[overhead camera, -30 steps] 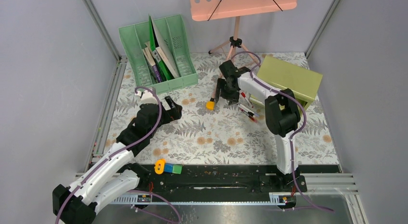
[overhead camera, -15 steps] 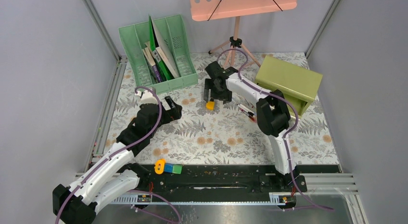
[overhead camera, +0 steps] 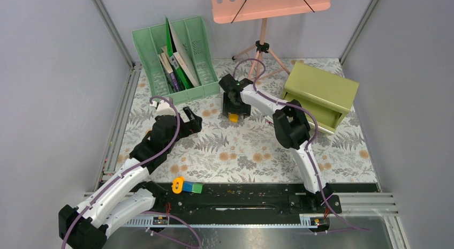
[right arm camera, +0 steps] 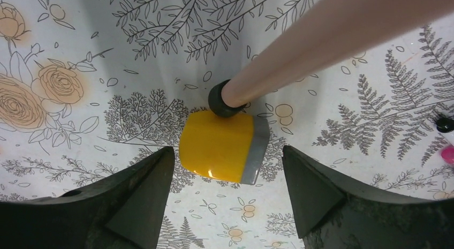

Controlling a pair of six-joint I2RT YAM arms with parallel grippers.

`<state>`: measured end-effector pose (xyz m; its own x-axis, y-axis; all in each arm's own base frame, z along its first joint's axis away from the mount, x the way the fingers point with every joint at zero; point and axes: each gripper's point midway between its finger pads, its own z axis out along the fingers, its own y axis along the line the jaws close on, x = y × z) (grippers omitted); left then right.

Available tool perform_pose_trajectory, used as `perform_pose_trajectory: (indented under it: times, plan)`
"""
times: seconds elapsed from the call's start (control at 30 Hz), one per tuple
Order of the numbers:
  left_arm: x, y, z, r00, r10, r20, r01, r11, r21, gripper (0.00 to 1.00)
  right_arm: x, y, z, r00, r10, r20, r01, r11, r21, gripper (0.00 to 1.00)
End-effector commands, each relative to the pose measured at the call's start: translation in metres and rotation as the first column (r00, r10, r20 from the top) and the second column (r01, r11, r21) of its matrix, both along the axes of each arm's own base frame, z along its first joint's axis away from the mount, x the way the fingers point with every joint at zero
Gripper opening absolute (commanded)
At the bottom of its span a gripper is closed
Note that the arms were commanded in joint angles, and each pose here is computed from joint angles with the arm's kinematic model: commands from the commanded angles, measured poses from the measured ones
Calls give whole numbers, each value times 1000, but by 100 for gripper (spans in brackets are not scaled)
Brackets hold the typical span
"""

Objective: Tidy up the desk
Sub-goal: Pick up the stationery from the center of the board.

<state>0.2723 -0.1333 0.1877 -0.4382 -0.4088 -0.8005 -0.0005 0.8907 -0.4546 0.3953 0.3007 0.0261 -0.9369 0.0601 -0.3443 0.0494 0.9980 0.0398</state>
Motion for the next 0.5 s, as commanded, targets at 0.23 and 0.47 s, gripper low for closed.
perform_pose_trajectory:
  times: [0.23, 0.47]
  plan:
    - [7, 7, 11, 999, 33, 41, -34, 999, 18, 99, 13, 4, -1, 999, -28, 38, 30, 999, -44, 72]
    - [6, 10, 13, 998, 39, 47, -40, 999, 27, 99, 14, 6, -5, 1000, -12, 27, 13, 998, -64, 61]
